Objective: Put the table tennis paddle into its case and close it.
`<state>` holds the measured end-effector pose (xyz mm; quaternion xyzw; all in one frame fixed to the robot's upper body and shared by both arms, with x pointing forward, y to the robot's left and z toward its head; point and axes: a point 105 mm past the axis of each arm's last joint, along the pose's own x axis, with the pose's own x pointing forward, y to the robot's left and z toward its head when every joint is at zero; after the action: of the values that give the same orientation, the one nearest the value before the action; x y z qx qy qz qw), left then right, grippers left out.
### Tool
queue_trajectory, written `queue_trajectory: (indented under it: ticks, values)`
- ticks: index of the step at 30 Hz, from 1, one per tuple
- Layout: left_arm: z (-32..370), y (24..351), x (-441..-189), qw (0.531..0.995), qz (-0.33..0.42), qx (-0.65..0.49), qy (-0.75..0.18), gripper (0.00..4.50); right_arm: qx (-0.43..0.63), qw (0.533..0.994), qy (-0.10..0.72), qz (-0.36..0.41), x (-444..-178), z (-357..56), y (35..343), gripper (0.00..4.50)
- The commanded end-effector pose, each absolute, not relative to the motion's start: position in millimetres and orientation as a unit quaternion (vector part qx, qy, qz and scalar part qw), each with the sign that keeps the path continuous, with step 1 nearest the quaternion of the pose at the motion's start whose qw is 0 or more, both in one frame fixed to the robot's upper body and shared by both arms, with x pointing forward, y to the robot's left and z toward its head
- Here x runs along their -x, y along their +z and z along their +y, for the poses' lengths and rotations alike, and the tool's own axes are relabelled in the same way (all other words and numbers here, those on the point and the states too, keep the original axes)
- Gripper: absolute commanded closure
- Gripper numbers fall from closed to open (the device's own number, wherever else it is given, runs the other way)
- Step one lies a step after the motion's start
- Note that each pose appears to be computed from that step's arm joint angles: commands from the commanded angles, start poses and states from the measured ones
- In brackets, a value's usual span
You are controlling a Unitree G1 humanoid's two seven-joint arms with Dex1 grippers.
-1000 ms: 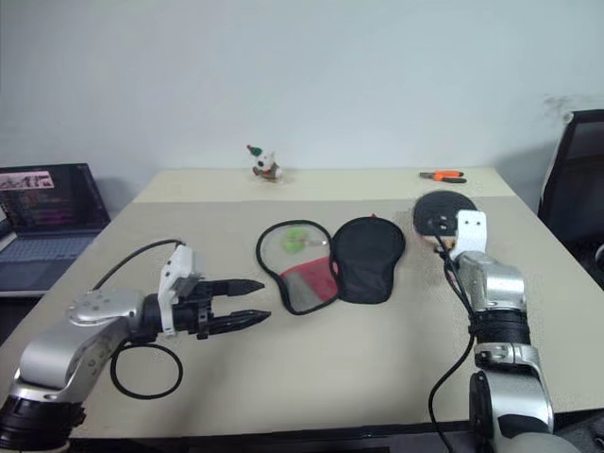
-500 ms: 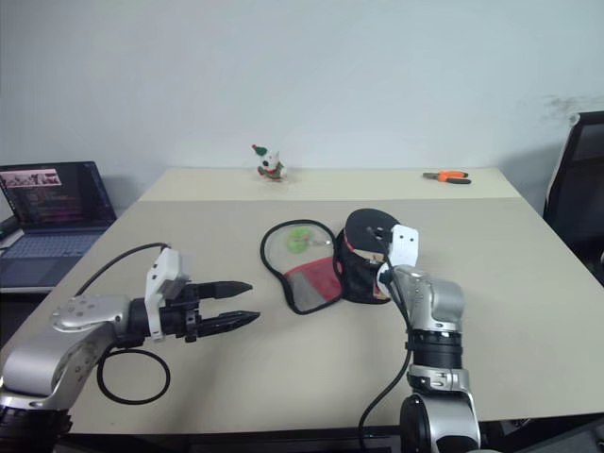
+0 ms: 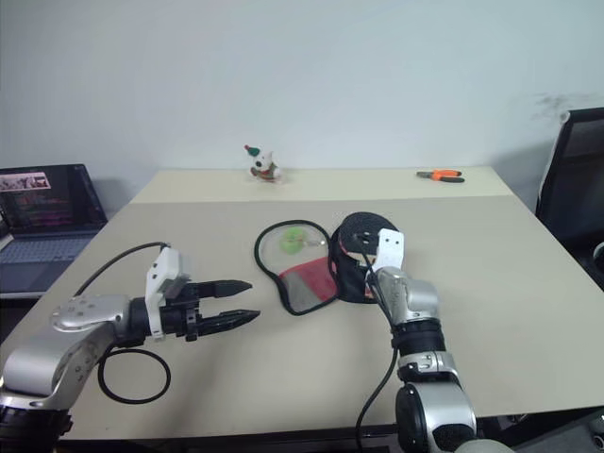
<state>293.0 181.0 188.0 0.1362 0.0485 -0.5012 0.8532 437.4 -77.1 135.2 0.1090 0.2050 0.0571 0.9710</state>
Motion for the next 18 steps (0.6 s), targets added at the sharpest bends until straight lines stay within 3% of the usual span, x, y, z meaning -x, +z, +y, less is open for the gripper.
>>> queue_trajectory:
  ticks: [1,6,7,10,15,18]
  values:
    - [177.4,199.2,-290.4,0.849,0.026,-0.152,-0.505,1.27,-0.103,0.979,0.071,0.163,-442.7,-70.9,159.1,3.37]
    - [176.9,198.8,-290.8,0.849,0.026,-0.152,-0.505,1.27,-0.11,0.977,0.067,0.168,-442.7,-69.5,155.4,3.37]
    - [176.8,198.8,-290.7,0.849,0.027,-0.152,-0.505,1.27,-0.111,0.977,0.066,0.168,-442.7,-69.5,155.4,2.63]
    - [177.3,199.0,-290.9,0.849,0.027,-0.152,-0.505,1.27,-0.112,0.978,0.065,0.167,-441.4,-68.3,157.8,1.81]
    - [178.7,198.9,-292.1,0.853,0.026,-0.152,-0.499,1.27,-0.114,0.979,0.084,0.146,-430.7,-59.3,173.5,0.04]
    - [183.6,197.2,-296.2,0.864,0.028,-0.147,-0.481,1.27,-0.083,0.978,0.163,0.103,-411.3,-49.4,199.6,0.01]
